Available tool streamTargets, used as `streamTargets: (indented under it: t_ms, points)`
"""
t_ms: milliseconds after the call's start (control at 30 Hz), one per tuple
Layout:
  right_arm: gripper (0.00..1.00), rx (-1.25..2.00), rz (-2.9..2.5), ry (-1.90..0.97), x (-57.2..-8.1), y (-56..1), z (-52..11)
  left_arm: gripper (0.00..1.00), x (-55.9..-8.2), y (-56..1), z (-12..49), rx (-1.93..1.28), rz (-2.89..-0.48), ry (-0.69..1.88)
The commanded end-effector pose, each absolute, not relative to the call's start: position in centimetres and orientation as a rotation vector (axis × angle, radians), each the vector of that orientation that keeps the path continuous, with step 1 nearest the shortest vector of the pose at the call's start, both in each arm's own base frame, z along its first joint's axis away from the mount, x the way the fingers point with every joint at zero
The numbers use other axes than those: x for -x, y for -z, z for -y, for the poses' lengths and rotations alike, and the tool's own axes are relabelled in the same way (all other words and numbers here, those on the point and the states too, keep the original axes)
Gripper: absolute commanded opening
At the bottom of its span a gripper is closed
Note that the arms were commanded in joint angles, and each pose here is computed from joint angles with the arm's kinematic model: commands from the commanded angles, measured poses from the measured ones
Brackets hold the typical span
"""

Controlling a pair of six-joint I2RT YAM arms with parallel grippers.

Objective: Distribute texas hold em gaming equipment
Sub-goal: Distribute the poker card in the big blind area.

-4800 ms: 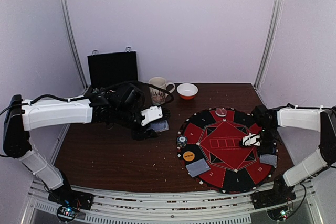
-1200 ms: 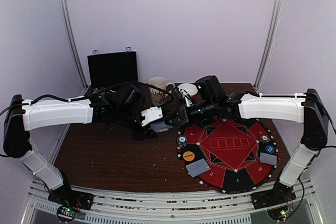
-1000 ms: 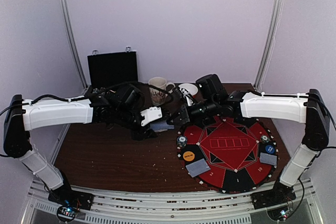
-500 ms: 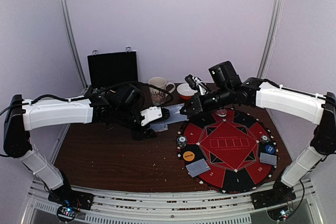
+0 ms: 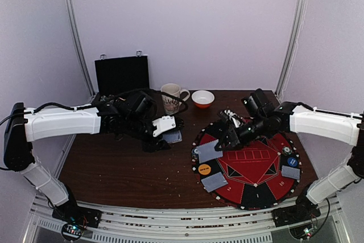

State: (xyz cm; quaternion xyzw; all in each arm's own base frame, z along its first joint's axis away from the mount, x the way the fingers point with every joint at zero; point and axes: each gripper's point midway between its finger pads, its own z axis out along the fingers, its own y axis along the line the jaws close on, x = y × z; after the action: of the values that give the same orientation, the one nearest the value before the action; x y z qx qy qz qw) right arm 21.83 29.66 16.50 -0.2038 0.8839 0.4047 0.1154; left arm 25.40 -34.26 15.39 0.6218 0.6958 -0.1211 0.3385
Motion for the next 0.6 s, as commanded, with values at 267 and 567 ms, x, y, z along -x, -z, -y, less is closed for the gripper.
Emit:
streamTargets:
  t_ms: [267, 567]
  points:
    - [0.0, 0.673, -2.793, -1.346, -17.1, -7.7, -30.6, 0.51, -25.9, -16.3, 35.0, -1.589, -1.773, 0.33]
    - [0.0, 0.735, -2.919, -1.187, -16.8, -4.0, -29.2, 0.51, -25.9, -16.2, 34.9, -1.589, -1.774, 0.328]
